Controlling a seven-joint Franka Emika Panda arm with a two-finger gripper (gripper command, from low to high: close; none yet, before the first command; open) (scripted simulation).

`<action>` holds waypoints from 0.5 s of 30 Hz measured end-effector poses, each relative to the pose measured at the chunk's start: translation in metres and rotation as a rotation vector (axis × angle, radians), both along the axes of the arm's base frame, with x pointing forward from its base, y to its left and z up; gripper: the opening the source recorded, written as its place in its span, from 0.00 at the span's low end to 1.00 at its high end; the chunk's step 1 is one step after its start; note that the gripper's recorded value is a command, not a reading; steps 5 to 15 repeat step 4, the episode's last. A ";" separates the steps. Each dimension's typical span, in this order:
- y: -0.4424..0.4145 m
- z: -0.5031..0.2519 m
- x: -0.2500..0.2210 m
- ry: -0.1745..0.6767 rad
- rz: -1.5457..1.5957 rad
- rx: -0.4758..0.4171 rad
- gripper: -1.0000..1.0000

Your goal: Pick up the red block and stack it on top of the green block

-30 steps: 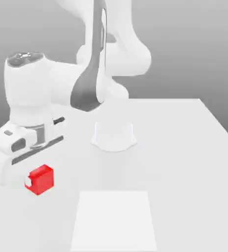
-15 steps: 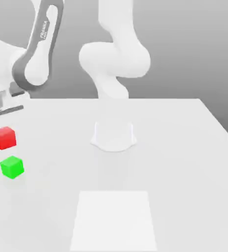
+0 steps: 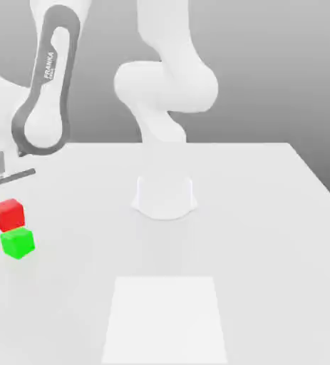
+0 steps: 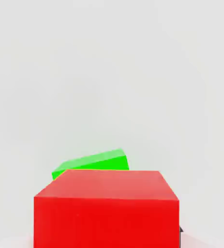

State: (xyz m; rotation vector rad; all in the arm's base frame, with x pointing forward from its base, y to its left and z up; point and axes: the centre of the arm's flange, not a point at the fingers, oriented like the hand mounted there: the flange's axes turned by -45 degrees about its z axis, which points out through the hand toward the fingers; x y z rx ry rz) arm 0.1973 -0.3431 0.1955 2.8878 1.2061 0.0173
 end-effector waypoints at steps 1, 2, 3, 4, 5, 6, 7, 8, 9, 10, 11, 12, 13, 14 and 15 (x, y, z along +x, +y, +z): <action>0.001 -0.004 0.000 0.003 0.001 0.002 0.00; 0.001 -0.008 -0.001 0.006 0.001 0.004 0.00; 0.002 -0.013 -0.001 0.010 0.002 0.006 0.00; 0.003 -0.016 -0.002 0.012 0.003 0.007 1.00; 0.003 -0.016 -0.002 0.012 0.003 0.007 1.00; 0.003 -0.016 -0.002 0.012 0.003 0.007 1.00; 0.003 -0.016 -0.002 0.012 0.003 0.007 1.00; 0.003 -0.016 -0.002 0.012 0.003 0.007 1.00; 0.003 -0.016 -0.002 0.012 0.003 0.007 1.00; 0.003 -0.016 -0.002 0.012 0.003 0.007 1.00; 0.003 -0.016 -0.002 0.012 0.003 0.007 1.00; 0.003 -0.016 -0.002 0.012 0.003 0.007 1.00; 0.003 -0.016 -0.002 0.012 0.003 0.007 1.00; 0.003 -0.016 -0.002 0.012 0.003 0.007 1.00; 0.003 -0.016 -0.002 0.012 0.003 0.007 1.00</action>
